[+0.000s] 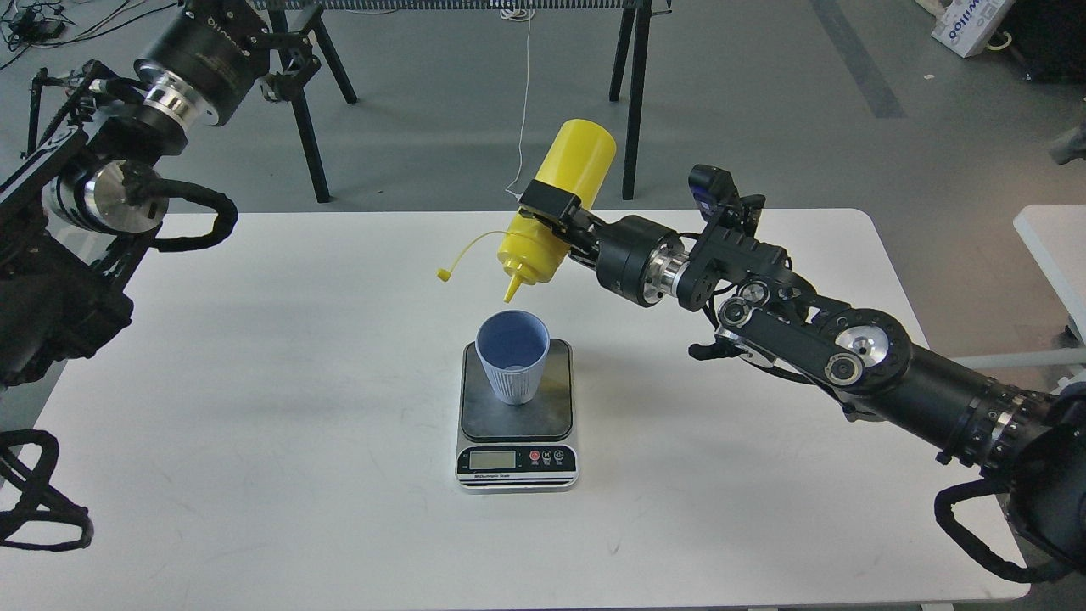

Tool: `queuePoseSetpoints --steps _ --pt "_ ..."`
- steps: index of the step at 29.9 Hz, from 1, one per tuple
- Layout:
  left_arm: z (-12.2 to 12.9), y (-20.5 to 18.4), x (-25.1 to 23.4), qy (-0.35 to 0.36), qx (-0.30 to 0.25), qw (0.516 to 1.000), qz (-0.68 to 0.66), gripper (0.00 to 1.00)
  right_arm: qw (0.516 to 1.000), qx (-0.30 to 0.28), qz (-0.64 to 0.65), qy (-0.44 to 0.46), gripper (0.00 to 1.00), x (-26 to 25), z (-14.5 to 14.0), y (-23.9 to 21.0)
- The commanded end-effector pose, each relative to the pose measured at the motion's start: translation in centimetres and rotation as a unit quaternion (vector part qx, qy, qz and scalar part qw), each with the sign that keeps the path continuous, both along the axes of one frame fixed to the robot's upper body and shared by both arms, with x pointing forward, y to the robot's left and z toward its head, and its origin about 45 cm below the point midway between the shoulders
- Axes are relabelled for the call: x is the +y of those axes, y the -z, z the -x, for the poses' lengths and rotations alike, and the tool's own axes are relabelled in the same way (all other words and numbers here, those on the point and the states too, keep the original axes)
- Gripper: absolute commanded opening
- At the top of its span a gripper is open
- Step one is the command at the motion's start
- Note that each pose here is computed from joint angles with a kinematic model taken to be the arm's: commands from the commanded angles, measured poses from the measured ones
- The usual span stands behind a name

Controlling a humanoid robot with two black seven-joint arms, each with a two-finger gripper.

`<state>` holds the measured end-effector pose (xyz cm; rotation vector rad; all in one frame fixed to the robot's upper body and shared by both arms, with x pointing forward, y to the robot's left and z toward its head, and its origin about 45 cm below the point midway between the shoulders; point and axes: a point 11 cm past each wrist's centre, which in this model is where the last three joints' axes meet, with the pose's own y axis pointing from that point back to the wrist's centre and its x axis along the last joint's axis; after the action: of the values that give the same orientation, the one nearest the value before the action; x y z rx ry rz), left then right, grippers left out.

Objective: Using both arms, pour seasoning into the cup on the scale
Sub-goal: 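Tilt the bottle nozzle-down over the blue cup with the right gripper, then raise the bottle upright and pull it back from the cup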

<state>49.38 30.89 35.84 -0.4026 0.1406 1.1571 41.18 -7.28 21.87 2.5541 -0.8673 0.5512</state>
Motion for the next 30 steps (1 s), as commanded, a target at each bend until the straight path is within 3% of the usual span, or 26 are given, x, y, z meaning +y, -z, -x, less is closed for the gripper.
queuePoseSetpoints --steps 1,8,20,30 --pt "0.0 -0.1 0.1 0.0 -0.001 1.0 0.001 1.0 0.998 -0.047 0.042 -0.015 0.26 1.5 0.1 0.0" --pt "0.1 -0.2 0.4 -0.002 -0.003 1.0 -0.001 1.0 0.987 -0.114 0.107 -0.04 0.26 1.7 -1.0 -1.2" --pt "0.0 -0.5 0.5 -0.003 -0.006 1.0 0.003 1.0 0.944 -0.219 0.223 -0.106 0.26 3.0 -0.3 0.0" --pt "0.1 -0.6 0.7 -0.006 -0.008 1.0 0.008 1.0 0.945 -0.222 0.221 -0.097 0.26 3.3 -0.4 0.7"
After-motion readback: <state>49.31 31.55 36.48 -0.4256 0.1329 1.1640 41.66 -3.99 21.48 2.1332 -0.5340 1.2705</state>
